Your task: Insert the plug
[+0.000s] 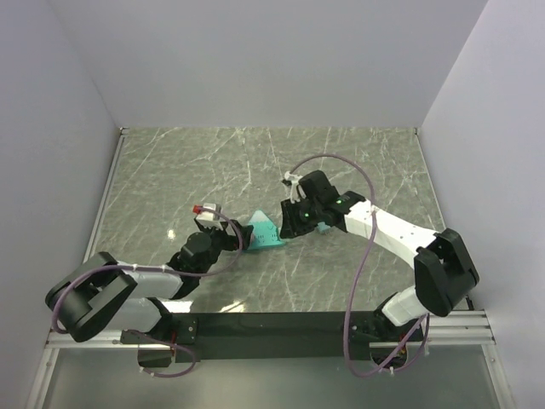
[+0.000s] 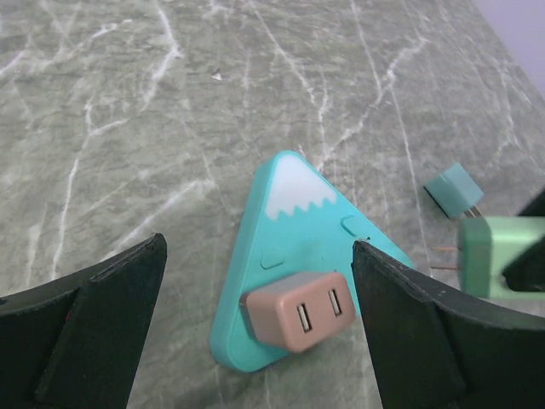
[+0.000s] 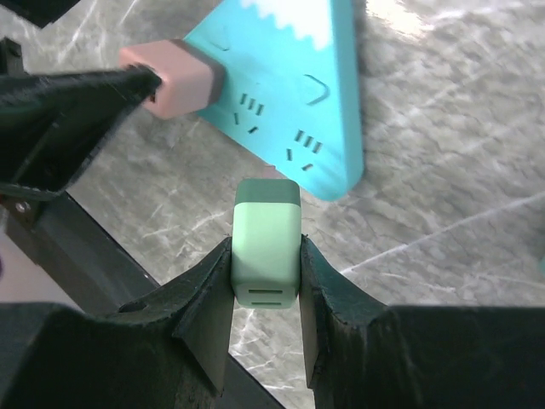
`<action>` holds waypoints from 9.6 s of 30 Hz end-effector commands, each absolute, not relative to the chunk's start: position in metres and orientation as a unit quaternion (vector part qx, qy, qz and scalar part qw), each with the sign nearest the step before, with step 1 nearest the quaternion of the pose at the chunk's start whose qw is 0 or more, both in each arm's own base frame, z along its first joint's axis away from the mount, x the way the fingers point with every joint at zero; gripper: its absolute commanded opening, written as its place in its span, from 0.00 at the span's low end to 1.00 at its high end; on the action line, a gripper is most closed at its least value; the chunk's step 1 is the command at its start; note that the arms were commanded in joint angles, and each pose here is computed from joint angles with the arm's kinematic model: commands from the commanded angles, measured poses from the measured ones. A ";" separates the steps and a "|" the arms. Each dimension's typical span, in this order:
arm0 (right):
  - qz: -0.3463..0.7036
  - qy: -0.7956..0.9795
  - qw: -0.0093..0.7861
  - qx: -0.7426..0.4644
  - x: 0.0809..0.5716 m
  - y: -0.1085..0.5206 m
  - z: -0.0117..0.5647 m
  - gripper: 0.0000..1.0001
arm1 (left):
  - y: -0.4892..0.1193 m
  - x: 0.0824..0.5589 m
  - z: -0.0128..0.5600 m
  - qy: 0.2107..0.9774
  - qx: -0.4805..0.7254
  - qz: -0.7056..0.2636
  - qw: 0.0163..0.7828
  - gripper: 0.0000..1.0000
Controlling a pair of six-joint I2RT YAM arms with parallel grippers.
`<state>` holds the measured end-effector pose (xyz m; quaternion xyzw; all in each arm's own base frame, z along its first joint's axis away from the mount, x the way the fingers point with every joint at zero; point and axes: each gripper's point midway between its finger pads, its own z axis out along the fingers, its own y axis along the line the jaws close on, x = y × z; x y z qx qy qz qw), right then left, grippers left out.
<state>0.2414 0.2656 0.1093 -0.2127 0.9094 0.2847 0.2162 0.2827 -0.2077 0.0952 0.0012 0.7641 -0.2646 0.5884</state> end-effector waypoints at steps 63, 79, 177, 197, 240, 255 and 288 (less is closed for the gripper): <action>0.187 0.908 0.309 -0.211 0.203 0.239 0.106 0.00 | -0.347 0.279 0.107 0.613 0.302 -0.447 0.577 0.93; 0.152 0.902 0.389 -0.109 0.224 0.189 0.142 0.00 | -0.367 0.300 0.178 0.560 0.298 -0.437 0.637 0.95; -0.065 0.958 0.101 -0.260 0.259 0.262 0.071 0.00 | -0.257 0.272 0.088 0.746 0.049 -0.423 0.512 0.94; -0.073 0.955 0.180 -0.224 0.278 0.254 0.080 0.16 | -0.260 0.272 0.086 0.745 0.054 -0.427 0.510 0.93; -0.045 0.950 0.233 -0.203 0.282 0.248 0.079 0.19 | -0.260 0.273 0.079 0.752 0.055 -0.421 0.504 0.92; -0.058 0.956 0.204 -0.204 0.269 0.238 0.081 0.14 | -0.261 0.271 0.080 0.750 0.057 -0.425 0.504 0.92; -0.086 0.955 0.199 -0.201 0.284 0.226 0.062 0.12 | -0.256 0.271 0.079 0.754 0.060 -0.411 0.508 0.92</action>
